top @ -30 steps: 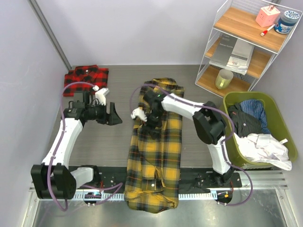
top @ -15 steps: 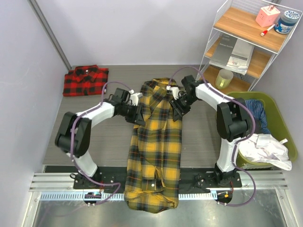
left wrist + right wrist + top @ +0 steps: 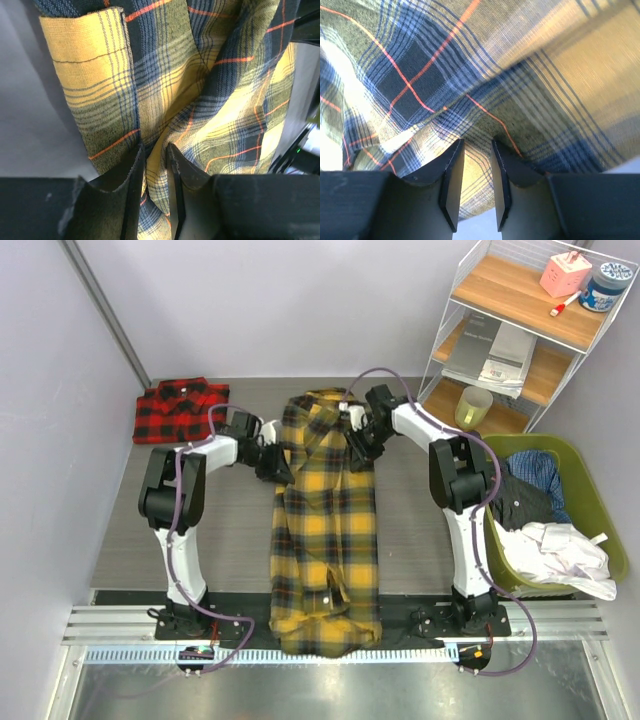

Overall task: Fold and stack the long sleeve shirts
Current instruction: Fold the shirt

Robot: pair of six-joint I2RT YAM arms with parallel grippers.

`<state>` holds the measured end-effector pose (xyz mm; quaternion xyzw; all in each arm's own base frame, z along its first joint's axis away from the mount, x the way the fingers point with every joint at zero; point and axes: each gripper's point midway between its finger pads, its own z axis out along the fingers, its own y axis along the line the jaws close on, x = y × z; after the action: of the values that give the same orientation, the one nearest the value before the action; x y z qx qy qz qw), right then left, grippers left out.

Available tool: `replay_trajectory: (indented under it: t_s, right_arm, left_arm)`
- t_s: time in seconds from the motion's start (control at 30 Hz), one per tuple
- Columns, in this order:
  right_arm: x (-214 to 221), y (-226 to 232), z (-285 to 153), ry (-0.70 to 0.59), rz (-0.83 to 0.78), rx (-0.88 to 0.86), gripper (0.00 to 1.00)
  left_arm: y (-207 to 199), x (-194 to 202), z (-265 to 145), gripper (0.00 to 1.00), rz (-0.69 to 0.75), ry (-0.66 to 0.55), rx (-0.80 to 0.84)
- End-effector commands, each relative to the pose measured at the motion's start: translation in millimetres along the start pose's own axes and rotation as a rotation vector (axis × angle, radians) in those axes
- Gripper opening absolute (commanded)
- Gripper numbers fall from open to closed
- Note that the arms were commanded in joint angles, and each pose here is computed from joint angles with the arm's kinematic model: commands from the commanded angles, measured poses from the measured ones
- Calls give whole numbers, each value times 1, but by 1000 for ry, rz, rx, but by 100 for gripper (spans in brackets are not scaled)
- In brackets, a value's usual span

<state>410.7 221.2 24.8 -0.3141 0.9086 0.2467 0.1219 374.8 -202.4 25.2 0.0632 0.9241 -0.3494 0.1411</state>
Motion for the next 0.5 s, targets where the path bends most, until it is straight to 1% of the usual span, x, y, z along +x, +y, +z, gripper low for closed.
replay_trajectory:
  t_s: [0.0,0.03,0.07,0.17,0.27,0.3,0.37,0.4,0.43,0.47]
  right_arm:
    - [-26,-66,18,-61,3,161,35]
    - [-28,-68,21,-63,-1,160,36]
    - [-31,-68,22,-68,-3,159,36]
    - [-38,-73,26,-81,1,161,39]
    - [-47,-78,28,-99,6,171,42]
    - [-52,-79,26,-114,1,176,45]
    - [-61,-77,21,-135,-13,179,47]
    - [-72,-75,13,-163,-25,179,50]
    - [-77,-70,5,-174,-37,174,52]
    - [-90,-58,-13,-216,-60,158,54]
  left_arm:
    - [42,-23,7,26,-34,8,-108]
    - [45,-28,7,26,-39,2,-113]
    - [47,-43,3,26,-44,-23,-117]
    - [59,-53,7,27,-85,-22,-123]
    - [61,-66,8,27,-70,-36,-131]
    - [57,-70,8,28,-63,-43,-117]
    - [46,-75,5,35,-52,-54,-70]
    - [40,-80,2,39,-40,-72,-47]
    - [27,-86,-6,45,-13,-93,-13]
    - [16,-92,-14,48,9,-112,15]
